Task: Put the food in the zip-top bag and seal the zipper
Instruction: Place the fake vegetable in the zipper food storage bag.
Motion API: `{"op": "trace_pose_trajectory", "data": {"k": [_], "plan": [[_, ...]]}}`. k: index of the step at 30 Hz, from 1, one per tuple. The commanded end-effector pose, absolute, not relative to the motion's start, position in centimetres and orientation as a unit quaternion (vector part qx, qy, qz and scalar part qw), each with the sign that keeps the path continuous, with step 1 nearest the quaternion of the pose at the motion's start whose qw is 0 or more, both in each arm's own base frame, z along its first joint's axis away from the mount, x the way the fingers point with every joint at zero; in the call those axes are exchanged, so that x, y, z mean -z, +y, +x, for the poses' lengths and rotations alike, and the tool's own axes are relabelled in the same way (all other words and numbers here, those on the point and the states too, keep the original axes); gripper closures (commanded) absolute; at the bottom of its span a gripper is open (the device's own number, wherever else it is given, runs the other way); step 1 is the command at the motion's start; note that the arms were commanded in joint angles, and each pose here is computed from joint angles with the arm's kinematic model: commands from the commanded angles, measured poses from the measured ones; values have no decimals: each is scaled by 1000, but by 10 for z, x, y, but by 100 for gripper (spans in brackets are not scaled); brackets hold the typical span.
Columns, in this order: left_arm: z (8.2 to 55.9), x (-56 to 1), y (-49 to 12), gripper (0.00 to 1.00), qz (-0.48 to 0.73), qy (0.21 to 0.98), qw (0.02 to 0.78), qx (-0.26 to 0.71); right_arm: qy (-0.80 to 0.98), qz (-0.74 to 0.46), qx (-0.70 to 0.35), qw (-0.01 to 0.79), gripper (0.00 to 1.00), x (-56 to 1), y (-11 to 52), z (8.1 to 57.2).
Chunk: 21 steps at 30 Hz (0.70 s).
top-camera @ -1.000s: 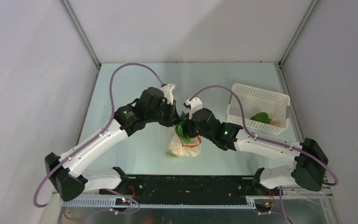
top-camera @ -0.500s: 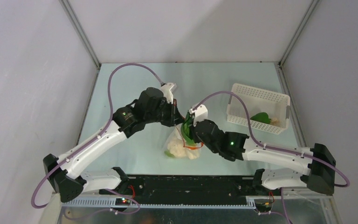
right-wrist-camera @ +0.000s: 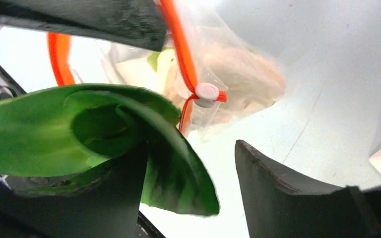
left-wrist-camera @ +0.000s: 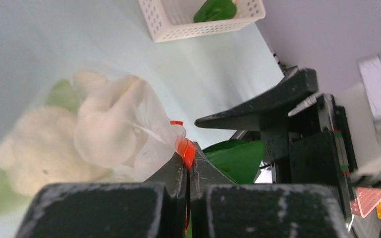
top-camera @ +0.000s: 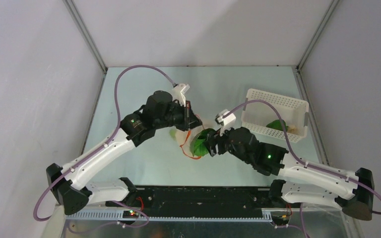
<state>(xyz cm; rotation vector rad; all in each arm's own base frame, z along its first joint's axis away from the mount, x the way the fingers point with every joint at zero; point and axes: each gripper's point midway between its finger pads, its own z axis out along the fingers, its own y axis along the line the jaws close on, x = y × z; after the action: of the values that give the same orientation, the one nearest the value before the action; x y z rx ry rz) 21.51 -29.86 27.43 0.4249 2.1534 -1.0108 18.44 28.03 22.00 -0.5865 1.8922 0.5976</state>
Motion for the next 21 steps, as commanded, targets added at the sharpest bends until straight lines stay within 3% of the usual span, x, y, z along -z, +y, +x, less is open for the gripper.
{"op": "trace_pose_trajectory", "data": {"k": [1,14,19,21], "plan": [[215,-324,-309,100,183,767,414,454,798,-207,-302,478,29,-222,273,183],[232,-315,-314,100,132,788,396,452,748,-131,-377,531,15,-276,258,200],[238,-309,-319,100,127,793,384,456,738,-106,-378,549,2,-289,244,205],[239,-306,-319,100,126,795,381,455,737,-95,-377,553,1,-292,238,207]]}}
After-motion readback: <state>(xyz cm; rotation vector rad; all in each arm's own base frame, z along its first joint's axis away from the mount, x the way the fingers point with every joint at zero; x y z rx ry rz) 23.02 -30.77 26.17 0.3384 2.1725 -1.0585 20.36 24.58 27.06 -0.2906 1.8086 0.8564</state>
